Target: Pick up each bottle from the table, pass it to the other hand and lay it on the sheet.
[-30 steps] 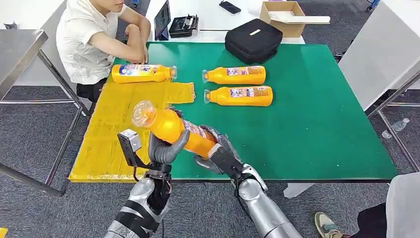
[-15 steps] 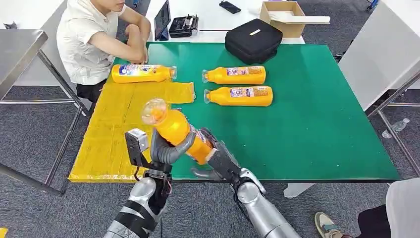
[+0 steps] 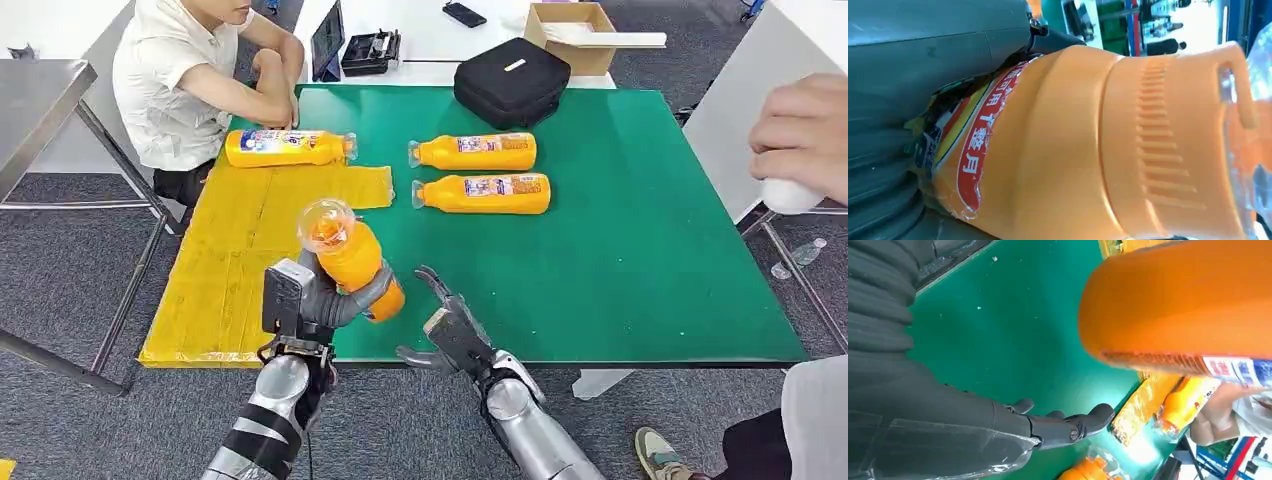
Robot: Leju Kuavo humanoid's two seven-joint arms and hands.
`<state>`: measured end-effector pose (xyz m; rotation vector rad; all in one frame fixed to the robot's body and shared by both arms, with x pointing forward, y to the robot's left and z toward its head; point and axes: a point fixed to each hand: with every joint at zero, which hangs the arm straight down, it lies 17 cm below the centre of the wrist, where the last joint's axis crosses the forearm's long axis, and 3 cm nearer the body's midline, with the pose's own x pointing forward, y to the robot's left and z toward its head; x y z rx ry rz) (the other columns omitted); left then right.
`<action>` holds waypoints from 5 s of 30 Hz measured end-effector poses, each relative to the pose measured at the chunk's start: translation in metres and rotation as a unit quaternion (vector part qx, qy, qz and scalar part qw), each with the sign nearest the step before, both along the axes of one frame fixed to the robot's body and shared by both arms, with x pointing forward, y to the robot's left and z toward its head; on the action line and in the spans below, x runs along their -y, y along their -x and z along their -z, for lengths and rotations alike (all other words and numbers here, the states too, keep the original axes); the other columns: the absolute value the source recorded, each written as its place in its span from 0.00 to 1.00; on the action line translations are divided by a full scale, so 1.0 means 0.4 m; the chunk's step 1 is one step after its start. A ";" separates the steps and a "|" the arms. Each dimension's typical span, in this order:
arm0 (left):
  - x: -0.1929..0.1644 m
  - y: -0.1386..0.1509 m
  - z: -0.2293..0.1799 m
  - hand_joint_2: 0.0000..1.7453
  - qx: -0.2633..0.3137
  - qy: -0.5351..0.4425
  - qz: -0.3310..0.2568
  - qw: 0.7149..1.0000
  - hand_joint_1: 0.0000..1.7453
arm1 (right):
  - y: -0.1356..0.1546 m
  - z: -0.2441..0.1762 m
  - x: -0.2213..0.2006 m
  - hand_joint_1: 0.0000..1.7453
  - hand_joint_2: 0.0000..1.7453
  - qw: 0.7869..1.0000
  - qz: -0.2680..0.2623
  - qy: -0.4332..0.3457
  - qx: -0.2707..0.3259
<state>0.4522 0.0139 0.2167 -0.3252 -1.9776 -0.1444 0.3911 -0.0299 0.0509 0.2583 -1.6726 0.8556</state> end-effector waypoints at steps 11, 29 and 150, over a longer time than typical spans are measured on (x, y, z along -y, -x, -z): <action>-0.154 -0.084 0.053 1.00 0.164 -0.524 -0.223 0.805 1.00 | -0.099 0.000 0.192 0.00 1.00 0.993 0.120 0.006 0.021; -0.301 -0.184 0.296 1.00 0.122 -0.663 -0.186 0.715 1.00 | -0.142 -0.006 0.243 0.00 1.00 0.991 0.128 0.006 0.033; 0.055 0.041 0.030 1.00 0.251 -0.501 -0.097 0.823 0.00 | -0.123 0.082 0.311 0.00 1.00 0.984 0.176 0.026 0.010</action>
